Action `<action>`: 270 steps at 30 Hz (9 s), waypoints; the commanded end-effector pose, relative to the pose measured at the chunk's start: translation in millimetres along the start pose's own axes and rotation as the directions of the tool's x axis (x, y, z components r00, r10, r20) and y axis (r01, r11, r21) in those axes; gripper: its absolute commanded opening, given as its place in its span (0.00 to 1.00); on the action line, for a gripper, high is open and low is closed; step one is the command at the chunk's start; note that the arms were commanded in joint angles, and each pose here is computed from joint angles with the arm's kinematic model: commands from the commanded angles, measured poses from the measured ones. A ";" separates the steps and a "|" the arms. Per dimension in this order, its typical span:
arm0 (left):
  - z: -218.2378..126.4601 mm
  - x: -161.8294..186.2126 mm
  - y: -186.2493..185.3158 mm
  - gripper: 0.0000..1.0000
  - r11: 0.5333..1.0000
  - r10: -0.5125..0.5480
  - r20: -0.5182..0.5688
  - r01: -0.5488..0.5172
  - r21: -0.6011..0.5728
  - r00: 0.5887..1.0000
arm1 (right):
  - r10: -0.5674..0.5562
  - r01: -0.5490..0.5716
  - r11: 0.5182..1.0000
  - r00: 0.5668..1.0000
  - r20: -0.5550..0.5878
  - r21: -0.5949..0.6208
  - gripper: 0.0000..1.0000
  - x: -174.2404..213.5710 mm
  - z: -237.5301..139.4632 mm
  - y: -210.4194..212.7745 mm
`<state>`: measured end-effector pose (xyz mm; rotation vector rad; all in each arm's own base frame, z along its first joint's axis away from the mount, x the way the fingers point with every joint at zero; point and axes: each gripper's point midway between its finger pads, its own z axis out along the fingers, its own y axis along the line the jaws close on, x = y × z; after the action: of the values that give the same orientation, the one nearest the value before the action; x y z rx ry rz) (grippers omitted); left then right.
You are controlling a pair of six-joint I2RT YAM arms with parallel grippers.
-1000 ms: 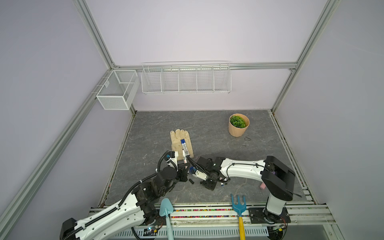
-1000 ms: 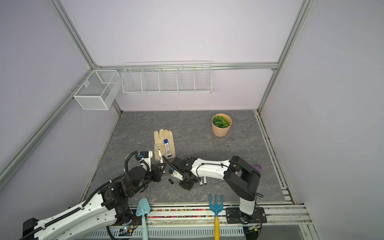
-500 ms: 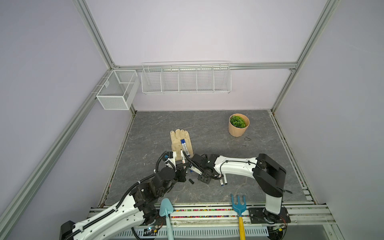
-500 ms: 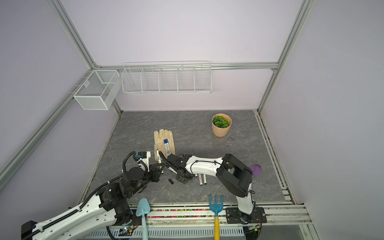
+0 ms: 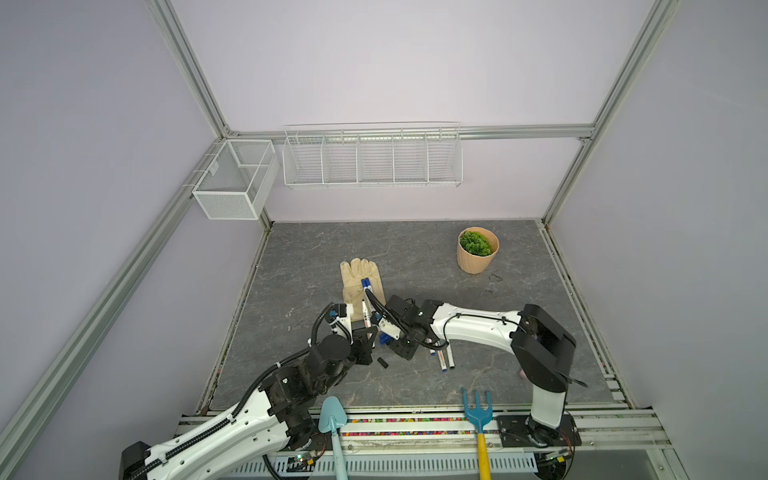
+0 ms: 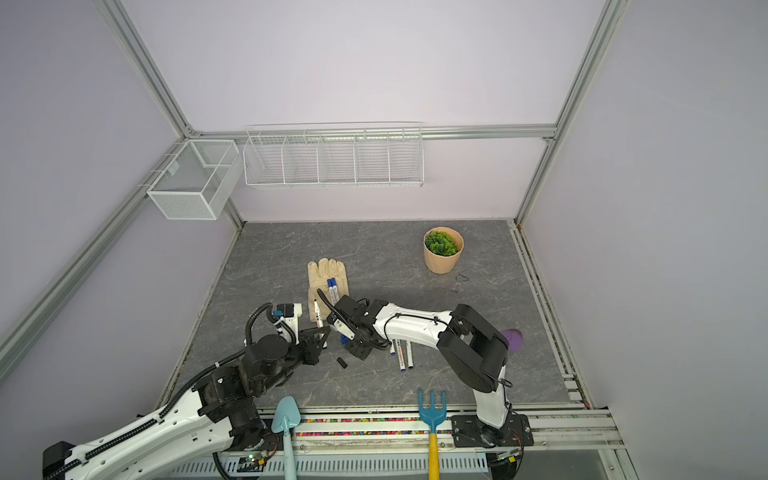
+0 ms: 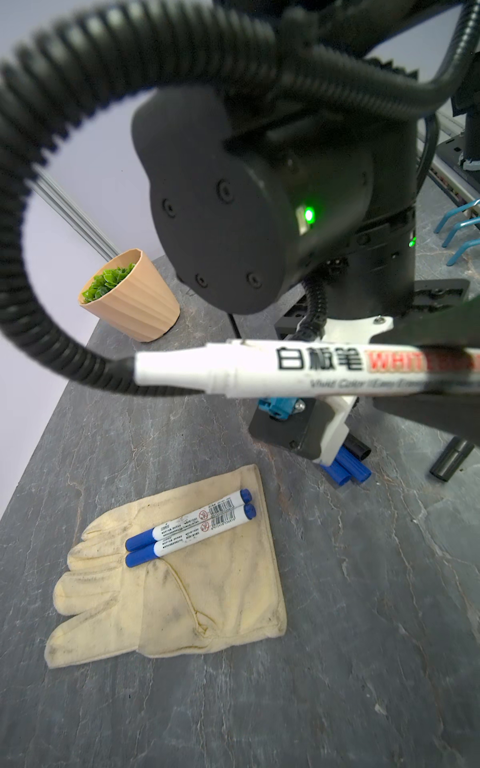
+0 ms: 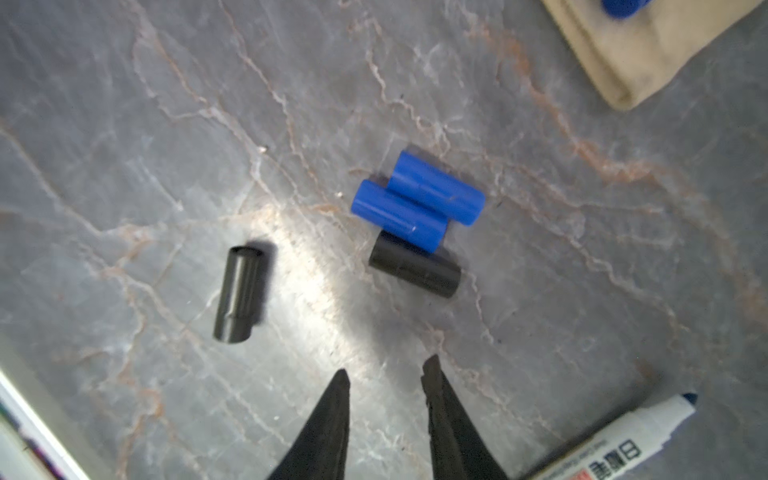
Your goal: Insert the pens into the pen caps
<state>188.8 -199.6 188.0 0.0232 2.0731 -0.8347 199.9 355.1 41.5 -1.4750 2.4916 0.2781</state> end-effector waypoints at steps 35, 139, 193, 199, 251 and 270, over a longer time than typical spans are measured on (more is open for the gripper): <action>-3.8 11.7 9.0 0.00 0.998 -0.055 -0.025 0.055 0.002 0.998 | 0.170 -0.174 0.981 0.984 -0.056 -0.085 0.46 -31.8 41.1 -14.8; 57.3 31.8 -66.8 0.00 0.982 0.093 -0.164 -0.064 0.175 0.982 | 0.516 -0.271 0.851 0.597 0.614 -0.451 0.07 -77.0 -203.9 -47.7; 51.8 33.3 -68.0 0.00 0.980 0.088 -0.143 -0.060 0.190 0.986 | 0.544 -0.301 0.831 0.611 0.575 -0.467 0.07 -89.2 -181.5 -55.2; 51.5 30.3 -67.9 0.00 0.980 0.084 -0.129 -0.058 0.188 0.988 | 0.540 -0.246 0.819 0.637 0.551 -0.518 0.07 -83.5 -189.2 -38.8; 45.8 -29.6 -94.6 0.00 0.969 0.095 0.039 -0.101 0.227 0.995 | 0.388 -0.205 0.689 0.914 0.115 -0.695 0.07 28.2 -185.4 52.1; 52.3 -26.8 -74.6 0.00 0.969 0.214 -0.001 -0.213 0.123 0.977 | 0.373 -0.177 0.710 0.915 0.151 -0.682 0.07 37.1 -208.4 53.6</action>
<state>151.6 -302.5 177.6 0.6650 2.1509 -0.9792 200.4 308.5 249.4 -0.9305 2.2420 1.2156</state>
